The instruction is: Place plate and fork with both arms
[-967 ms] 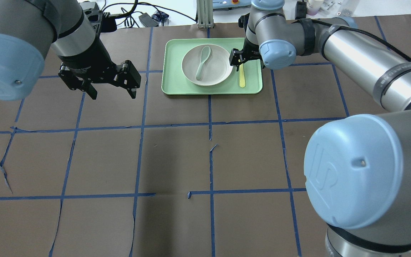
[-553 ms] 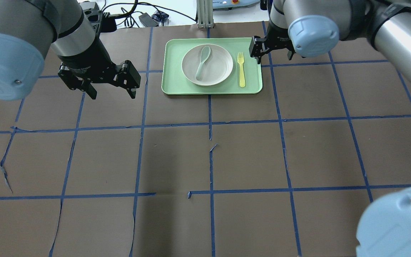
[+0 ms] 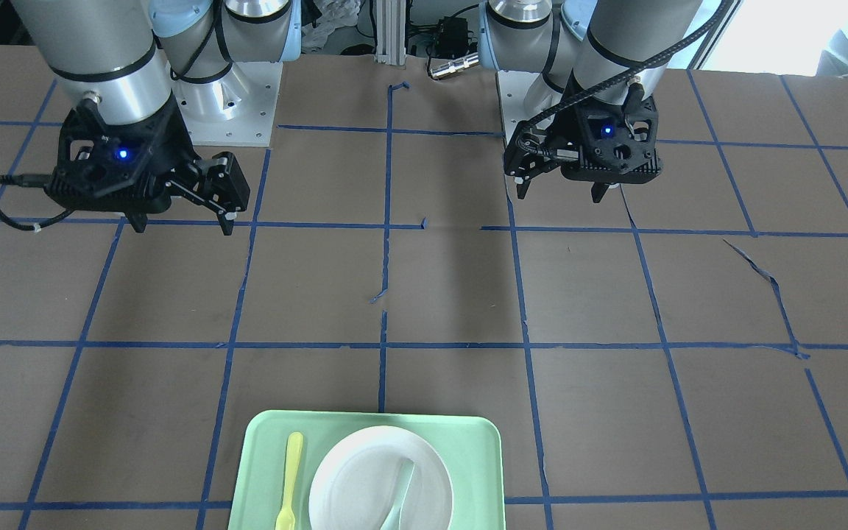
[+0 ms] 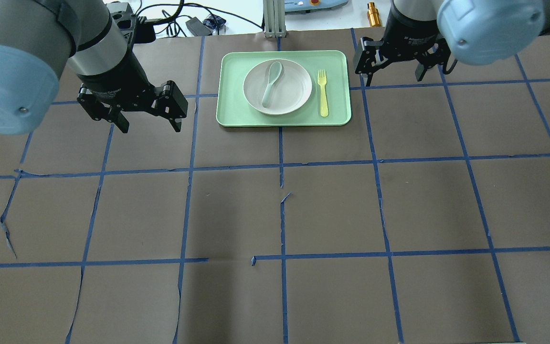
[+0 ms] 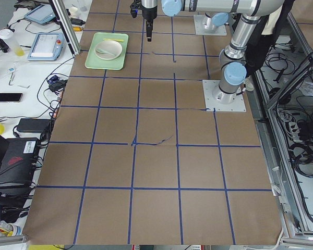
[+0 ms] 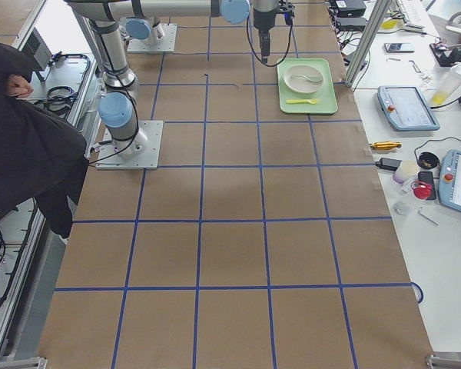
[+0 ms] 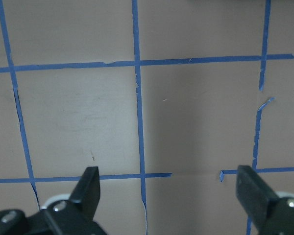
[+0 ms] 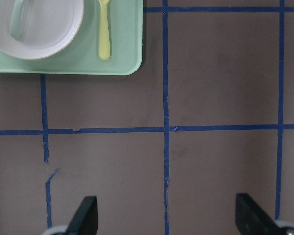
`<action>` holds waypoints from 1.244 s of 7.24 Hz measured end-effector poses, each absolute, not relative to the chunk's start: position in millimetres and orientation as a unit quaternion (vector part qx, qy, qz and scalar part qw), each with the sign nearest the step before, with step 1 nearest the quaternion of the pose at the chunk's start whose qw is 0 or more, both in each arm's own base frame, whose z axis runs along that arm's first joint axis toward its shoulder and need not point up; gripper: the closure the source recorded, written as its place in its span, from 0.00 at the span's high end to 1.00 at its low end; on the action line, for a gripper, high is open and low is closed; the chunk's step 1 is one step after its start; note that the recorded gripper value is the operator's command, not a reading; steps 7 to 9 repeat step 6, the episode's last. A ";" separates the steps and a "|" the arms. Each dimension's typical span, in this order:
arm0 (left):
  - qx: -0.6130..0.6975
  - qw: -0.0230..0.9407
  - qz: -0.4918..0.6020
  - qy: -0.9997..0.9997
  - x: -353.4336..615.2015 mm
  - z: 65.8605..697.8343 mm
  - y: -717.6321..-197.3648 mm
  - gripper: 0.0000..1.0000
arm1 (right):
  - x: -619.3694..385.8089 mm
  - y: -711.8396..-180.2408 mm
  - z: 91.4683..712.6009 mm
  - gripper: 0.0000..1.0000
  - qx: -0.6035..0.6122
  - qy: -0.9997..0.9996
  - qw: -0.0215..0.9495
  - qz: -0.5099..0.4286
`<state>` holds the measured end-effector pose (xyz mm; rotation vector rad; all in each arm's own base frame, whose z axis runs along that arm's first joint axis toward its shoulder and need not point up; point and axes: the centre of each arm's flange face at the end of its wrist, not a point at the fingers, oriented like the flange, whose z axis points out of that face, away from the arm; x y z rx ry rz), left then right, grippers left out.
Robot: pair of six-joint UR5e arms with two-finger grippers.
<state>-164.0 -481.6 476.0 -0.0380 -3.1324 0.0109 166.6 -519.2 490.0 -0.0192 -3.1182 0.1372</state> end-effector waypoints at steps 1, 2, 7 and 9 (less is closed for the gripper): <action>-0.013 0.005 0.004 -1.000 -164.1 477.0 -481.8 1.00 | 167.5 -504.0 487.4 1.00 -0.011 -0.999 0.000 0.039; -0.014 0.005 0.005 -1.000 -164.2 477.6 -482.2 1.00 | 167.7 -493.2 483.1 1.00 -0.012 -0.999 -0.005 0.034; -0.012 0.006 0.006 -1.000 -164.2 478.4 -483.1 1.00 | 168.3 -483.7 478.6 1.00 -0.014 -1.000 -0.001 0.027; -0.012 0.006 0.006 -1.000 -164.2 478.4 -483.1 1.00 | 168.3 -483.7 478.6 1.00 -0.014 -1.000 -0.001 0.027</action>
